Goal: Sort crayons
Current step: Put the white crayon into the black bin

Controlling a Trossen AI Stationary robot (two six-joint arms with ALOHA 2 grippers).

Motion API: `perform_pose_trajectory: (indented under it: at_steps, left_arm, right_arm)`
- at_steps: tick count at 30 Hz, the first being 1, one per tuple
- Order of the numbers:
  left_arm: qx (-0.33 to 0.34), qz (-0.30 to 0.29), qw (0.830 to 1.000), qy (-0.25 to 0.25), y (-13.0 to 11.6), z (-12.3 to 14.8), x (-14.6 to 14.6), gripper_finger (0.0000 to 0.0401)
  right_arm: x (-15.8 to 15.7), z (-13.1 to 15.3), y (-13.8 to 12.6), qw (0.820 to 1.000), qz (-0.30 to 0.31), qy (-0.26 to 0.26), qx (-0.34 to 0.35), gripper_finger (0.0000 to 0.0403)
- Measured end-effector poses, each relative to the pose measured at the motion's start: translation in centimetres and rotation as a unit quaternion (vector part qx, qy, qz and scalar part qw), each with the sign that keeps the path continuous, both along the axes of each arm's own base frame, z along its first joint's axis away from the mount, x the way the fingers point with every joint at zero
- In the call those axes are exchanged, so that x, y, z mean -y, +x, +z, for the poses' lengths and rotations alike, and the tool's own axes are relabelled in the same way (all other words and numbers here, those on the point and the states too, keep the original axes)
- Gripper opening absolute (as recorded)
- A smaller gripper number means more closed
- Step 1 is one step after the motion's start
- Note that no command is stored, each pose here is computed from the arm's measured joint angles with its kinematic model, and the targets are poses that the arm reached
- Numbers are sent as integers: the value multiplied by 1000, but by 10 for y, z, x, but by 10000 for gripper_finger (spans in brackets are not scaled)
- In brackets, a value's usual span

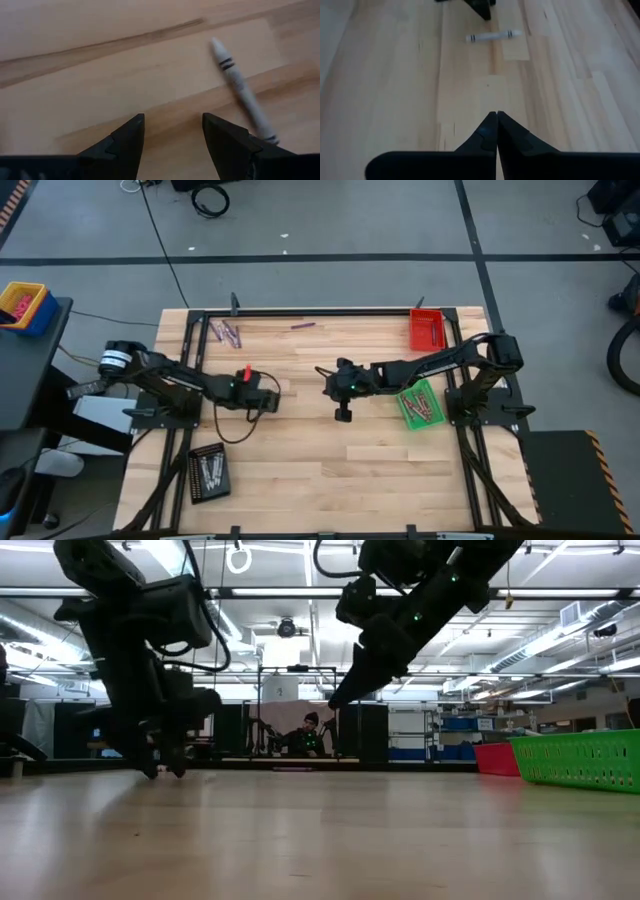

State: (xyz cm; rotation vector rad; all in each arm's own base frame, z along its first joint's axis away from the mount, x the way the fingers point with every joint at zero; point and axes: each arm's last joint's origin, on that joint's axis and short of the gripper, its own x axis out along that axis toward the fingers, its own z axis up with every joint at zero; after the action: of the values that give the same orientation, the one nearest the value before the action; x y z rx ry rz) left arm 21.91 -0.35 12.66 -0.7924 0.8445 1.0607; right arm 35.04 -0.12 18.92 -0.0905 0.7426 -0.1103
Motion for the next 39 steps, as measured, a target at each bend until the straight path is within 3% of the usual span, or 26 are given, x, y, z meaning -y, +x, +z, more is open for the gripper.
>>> perform_pose_trajectory:
  at_steps: [8, 14, 19, 21, 25, 32, 35, 39]
  left_arm:
    - [23, -8, 1000, 19, 5, 0, 2, 212]
    - [82, -74, 993, 46, 21, 8, 3, 212]
    - [126, -134, 980, 77, 33, 16, 4, 212]
    - [128, -132, 980, 70, 33, 16, 4, 212]
    - [133, -108, 984, 49, 32, 13, 6, 212]
    - [150, -71, 986, 10, 37, -6, 28, 212]
    - [166, -59, 984, 17, 39, -12, 38, 212]
    - [201, -81, 976, 16, 44, -16, 55, 212]
  right_arm:
    - [0, 0, 1, 1000, -3, -2, 3, 11]
    - [18, -17, -1, 987, -161, 3, 0, 11]
    - [32, -58, -2, 976, -208, -29, -51, 11]
    - [32, -74, -1, 975, -212, -27, -67, 10]
    - [30, -86, 10, 978, -207, 9, -27, 10]
    - [25, -82, 14, 981, -185, 49, -6, 9]
    - [24, -81, 14, 983, -175, 60, -9, 9]
    - [22, -81, 14, 985, -146, 91, -15, 9]
